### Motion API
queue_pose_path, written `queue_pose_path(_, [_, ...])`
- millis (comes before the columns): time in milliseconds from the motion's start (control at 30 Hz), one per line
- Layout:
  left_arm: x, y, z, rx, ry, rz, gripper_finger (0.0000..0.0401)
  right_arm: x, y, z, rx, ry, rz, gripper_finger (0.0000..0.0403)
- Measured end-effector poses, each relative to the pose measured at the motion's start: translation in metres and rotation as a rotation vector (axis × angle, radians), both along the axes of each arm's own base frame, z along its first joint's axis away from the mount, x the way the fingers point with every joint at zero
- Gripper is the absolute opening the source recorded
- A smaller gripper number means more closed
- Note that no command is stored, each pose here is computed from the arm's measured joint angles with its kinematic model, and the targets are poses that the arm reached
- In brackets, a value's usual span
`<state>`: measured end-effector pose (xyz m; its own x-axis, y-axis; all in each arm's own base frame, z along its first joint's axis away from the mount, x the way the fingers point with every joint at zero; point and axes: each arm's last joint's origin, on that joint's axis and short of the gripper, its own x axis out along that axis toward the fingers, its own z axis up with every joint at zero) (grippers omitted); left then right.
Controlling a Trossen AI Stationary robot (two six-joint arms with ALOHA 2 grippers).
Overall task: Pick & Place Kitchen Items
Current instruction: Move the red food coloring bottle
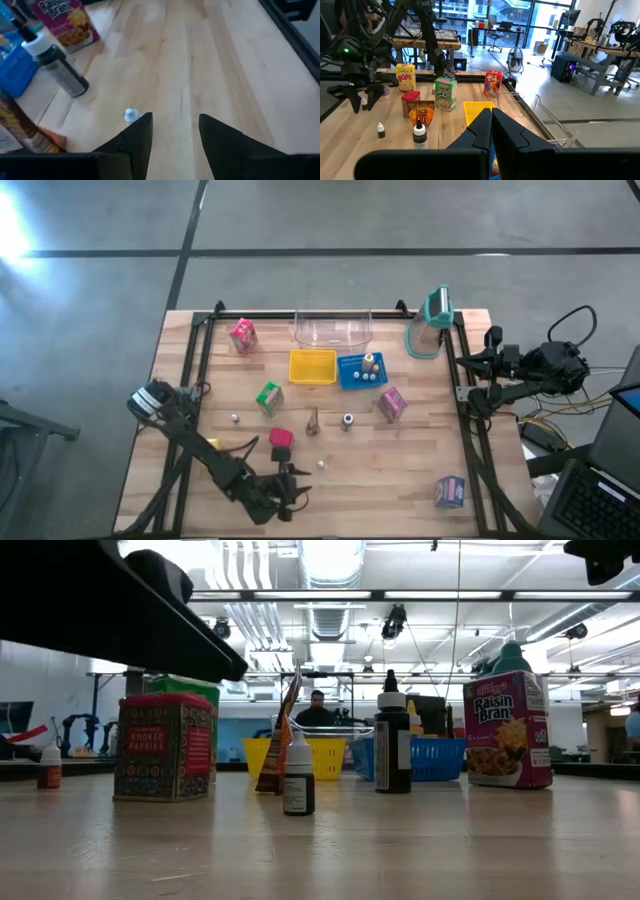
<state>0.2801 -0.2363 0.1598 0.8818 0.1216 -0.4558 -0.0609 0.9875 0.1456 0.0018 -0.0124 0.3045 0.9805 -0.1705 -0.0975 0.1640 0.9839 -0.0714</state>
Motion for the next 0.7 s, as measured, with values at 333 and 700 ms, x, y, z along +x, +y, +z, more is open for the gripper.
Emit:
queue_pose_path(333, [-0.002, -0.008, 0.006, 0.061, -0.005, -0.057, 0.0167, 0.000, 0.000, 0.000, 0.001, 0.000, 0.000, 0.0008])
queue_pose_path(700, [0.010, -0.022, 0.005, 0.116, 0.004, -0.082, 0.0167, 0.000, 0.000, 0.000, 0.001, 0.000, 0.000, 0.0008])
